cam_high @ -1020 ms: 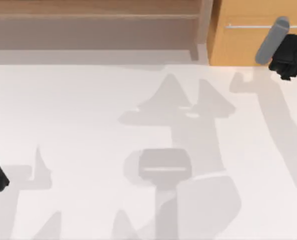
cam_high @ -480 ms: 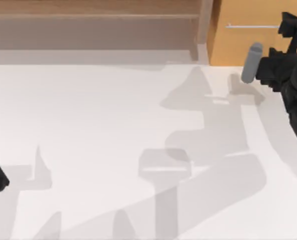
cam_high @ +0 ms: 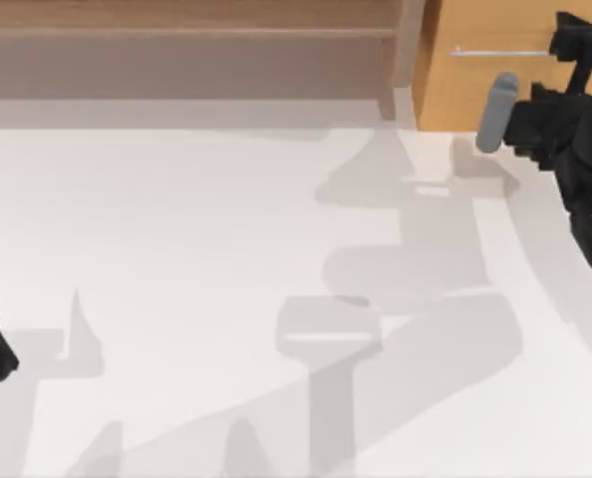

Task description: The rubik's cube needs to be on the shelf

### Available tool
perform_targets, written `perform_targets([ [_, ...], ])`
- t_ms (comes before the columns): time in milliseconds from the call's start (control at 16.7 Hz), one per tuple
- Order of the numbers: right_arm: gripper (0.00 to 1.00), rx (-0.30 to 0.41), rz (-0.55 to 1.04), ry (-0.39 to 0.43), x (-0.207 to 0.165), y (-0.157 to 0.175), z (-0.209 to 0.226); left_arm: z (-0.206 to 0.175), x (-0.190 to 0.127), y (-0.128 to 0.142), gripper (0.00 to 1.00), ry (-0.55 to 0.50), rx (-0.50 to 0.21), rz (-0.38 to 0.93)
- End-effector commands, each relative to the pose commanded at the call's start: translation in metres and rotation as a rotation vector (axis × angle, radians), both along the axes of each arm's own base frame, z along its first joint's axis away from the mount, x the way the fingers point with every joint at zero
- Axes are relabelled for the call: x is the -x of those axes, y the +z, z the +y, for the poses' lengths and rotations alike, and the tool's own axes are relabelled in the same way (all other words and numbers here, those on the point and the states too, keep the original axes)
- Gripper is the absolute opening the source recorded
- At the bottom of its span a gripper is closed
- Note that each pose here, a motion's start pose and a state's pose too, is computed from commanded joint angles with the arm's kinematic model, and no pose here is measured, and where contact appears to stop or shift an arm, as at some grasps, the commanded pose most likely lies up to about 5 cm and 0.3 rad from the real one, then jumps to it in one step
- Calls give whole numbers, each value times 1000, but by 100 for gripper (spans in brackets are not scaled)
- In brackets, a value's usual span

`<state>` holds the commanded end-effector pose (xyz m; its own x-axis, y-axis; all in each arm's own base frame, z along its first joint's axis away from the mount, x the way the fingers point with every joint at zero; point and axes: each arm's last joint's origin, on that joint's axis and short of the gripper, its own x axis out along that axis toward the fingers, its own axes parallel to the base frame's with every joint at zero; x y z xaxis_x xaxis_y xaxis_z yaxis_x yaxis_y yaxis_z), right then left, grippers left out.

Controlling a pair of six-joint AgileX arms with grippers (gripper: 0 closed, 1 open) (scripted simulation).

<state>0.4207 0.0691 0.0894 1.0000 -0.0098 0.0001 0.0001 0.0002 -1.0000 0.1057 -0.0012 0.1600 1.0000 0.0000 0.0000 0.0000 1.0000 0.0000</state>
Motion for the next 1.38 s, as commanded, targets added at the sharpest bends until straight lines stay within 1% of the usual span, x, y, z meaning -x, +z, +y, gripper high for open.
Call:
perform_targets([
  [180,100,0,0,0,-10,0,0,0,0,0,100,0,0,0],
  [420,100,0,0,0,-10,0,0,0,0,0,100,0,0,0],
  [1200,2,0,0,0,-10,0,0,0,0,0,100,0,0,0],
  [1260,0,0,0,0,-10,0,0,0,0,0,100,0,0,0],
  [1380,0,0,0,0,-10,0,0,0,0,0,100,0,0,0],
])
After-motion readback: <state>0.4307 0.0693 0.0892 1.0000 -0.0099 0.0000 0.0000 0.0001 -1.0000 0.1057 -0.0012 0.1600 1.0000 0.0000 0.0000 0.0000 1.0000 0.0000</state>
